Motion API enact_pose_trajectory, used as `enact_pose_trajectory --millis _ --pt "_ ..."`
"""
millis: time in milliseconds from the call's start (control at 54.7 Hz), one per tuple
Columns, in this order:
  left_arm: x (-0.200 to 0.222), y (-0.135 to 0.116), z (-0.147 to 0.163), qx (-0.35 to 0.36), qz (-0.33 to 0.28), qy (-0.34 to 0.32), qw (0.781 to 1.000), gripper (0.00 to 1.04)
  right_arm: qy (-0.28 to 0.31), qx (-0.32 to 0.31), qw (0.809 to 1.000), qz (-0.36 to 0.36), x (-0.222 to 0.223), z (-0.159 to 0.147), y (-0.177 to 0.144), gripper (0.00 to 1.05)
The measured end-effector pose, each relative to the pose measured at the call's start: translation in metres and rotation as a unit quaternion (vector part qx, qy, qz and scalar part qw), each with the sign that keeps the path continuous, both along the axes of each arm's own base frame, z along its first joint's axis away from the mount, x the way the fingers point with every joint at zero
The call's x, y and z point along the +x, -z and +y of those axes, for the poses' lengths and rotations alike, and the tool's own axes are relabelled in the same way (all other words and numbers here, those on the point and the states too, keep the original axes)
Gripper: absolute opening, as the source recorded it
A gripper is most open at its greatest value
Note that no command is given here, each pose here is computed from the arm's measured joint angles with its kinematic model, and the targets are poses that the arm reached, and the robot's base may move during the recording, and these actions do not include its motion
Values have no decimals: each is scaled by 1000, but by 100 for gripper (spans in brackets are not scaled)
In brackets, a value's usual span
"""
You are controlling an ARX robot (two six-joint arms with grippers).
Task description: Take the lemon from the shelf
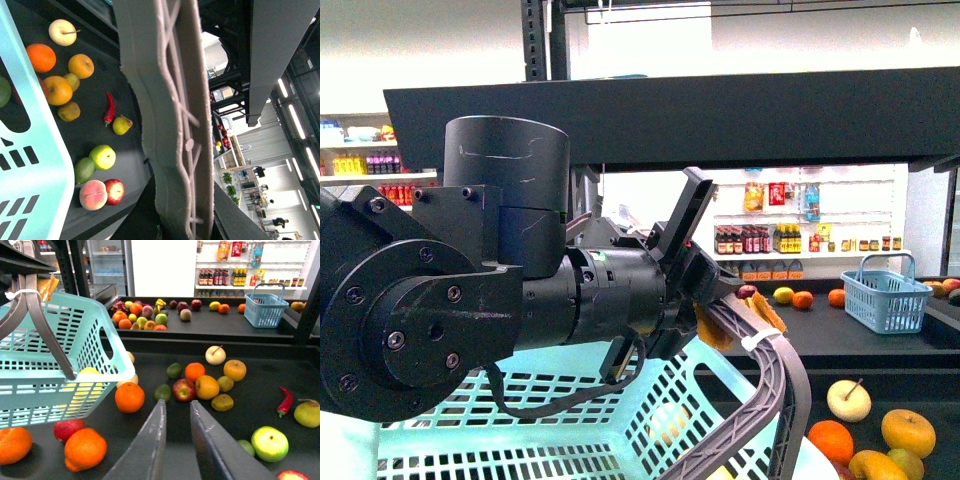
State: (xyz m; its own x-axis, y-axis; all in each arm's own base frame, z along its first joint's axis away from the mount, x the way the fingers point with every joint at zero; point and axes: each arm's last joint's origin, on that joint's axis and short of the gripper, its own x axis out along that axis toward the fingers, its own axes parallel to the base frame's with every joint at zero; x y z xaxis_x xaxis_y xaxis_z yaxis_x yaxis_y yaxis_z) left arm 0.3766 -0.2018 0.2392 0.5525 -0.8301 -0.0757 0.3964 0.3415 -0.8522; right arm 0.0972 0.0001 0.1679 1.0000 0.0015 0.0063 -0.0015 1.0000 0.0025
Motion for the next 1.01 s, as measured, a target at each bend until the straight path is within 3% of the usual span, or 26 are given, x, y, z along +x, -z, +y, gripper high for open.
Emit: enact_pose_trajectory --millis 475,567,768,1005 --pt "0 0 0 0 0 1 1000 11 0 0 1000 0 0 0 0 99" --pt "0 0 0 0 -1 -1 1000 11 0 0 1000 0 0 0 0 97" --pt "6 -8 7 -19 -50 -103 993 11 0 0 1000 0 0 0 0 97" --pt "28 -19 68 -110 -45 -254 960 11 0 0 1000 0 0 0 0 97"
